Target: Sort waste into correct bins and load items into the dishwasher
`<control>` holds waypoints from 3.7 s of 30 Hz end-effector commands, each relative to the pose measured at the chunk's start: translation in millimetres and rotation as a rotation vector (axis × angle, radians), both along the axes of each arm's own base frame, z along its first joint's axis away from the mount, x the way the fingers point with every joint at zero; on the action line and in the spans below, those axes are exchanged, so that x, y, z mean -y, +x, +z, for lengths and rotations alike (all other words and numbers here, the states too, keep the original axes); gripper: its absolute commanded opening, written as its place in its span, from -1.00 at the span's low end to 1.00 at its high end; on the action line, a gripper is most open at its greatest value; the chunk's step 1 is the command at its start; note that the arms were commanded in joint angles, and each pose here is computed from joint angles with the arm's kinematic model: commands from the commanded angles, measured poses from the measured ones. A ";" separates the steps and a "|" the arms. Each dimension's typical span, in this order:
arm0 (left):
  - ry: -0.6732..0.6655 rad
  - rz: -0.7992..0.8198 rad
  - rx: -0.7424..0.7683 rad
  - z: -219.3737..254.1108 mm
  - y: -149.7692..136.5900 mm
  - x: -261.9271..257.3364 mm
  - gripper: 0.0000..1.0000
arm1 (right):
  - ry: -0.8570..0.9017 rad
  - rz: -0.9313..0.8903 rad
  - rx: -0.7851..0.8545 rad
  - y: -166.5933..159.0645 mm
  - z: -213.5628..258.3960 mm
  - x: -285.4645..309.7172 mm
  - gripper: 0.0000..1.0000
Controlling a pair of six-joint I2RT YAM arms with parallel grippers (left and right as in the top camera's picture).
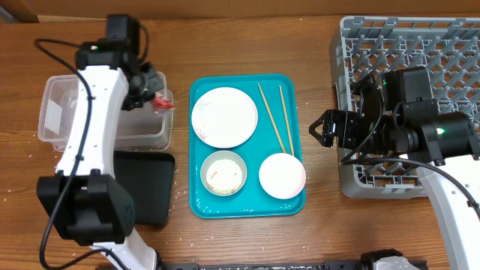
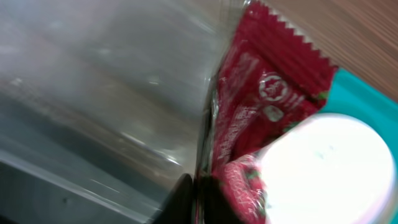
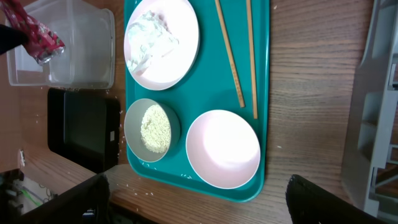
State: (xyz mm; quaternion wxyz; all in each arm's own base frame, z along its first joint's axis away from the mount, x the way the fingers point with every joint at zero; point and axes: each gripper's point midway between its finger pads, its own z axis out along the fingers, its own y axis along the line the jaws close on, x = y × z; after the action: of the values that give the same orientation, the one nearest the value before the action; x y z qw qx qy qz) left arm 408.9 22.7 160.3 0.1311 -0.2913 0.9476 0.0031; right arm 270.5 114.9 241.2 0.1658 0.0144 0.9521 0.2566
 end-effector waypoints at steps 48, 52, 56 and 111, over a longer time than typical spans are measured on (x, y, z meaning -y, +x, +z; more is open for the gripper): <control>0.068 -0.128 0.023 22.4 6.7 -13.4 -0.89 | -0.006 -0.001 -0.008 -0.7 -1.4 -0.1 0.86; 0.041 -0.065 -0.067 -12.5 -0.7 -43.6 0.11 | -0.005 -0.001 -0.007 -0.8 -1.2 -0.2 0.86; 0.023 -0.114 -0.092 -11.5 -7.1 -41.5 0.98 | -0.007 0.000 -0.015 -2.3 -2.0 0.1 0.86; -0.095 -0.440 -0.244 -118.5 -135.8 218.5 -0.92 | -0.111 -0.213 -0.060 5.8 -12.1 34.4 0.94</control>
State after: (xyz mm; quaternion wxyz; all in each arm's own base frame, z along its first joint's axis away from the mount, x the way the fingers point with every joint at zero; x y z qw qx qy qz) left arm 269.8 -188.3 28.1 0.0131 -0.1188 0.9926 -0.0193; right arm 274.4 81.3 228.7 0.1624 0.1098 0.9633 0.1835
